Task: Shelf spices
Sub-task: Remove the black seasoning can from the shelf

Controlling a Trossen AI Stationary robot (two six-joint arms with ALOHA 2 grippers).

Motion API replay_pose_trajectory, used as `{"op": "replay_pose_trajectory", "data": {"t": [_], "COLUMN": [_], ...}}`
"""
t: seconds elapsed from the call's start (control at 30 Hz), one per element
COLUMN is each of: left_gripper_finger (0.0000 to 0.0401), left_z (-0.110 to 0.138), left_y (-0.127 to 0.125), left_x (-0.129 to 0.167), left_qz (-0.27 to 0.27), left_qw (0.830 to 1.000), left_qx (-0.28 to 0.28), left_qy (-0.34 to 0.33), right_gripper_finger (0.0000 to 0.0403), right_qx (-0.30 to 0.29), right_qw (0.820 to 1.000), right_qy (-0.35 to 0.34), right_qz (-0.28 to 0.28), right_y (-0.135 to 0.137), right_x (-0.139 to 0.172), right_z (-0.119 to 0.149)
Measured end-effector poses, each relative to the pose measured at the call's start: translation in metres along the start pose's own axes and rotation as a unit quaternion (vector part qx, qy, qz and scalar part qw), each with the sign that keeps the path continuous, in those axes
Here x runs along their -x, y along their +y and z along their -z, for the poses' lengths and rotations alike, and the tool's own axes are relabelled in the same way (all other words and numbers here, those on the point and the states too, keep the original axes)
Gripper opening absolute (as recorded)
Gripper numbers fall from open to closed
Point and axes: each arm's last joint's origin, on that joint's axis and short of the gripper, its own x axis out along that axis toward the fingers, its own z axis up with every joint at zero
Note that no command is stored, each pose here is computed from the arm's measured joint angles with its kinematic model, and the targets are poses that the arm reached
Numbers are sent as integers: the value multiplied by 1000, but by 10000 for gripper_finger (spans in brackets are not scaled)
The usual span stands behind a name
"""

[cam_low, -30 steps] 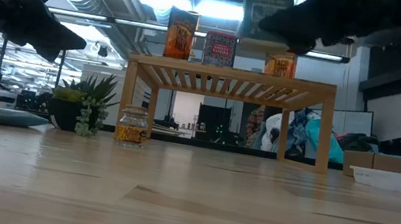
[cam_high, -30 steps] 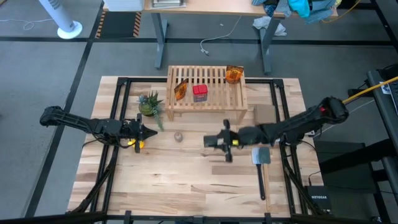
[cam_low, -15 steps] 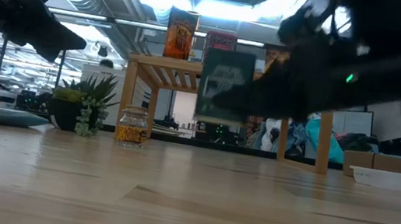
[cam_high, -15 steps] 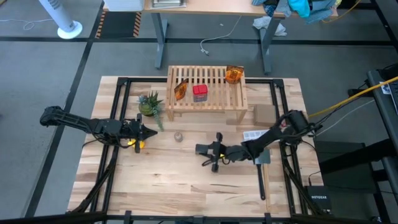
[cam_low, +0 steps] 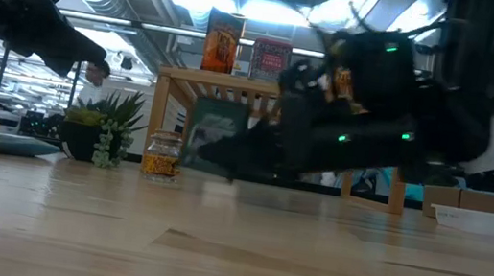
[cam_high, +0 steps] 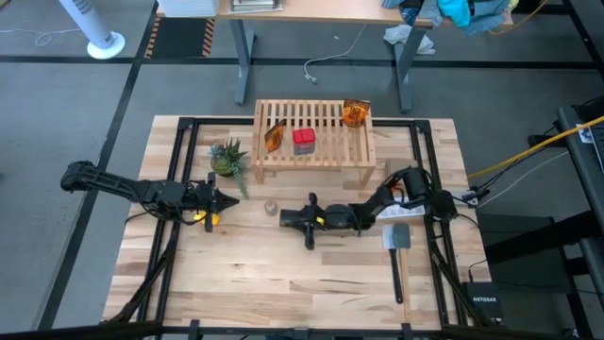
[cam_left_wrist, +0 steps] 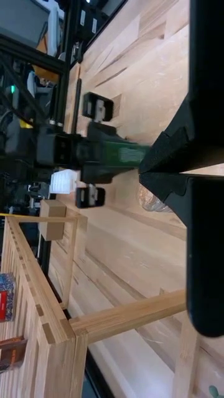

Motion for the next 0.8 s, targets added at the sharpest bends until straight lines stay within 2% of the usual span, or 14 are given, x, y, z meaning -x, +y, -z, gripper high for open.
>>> {"op": "replay_pose_trajectory", "data": {"t": [0.17, 0.53, 0.8], "left_gripper_finger": [0, 0, 0], "left_z": [0, 0, 0], "left_y": [0, 0, 0], "left_x": [0, 0, 0], "left_qz": [0, 0, 0], "left_qw": [1000, 1000, 1000], "left_qx": [0, 0, 0], "left_qy": [0, 0, 0], "right_gripper_finger": [119, 123, 269], "right_qx": [18, 32, 36], "right_qw": [999, 998, 996], "right_qy": [31, 42, 78], "right_qz": [5, 17, 19], "right_y": [-8, -11, -11], "right_x": [-15, -15, -14], "right_z": [-2, -1, 6]}}
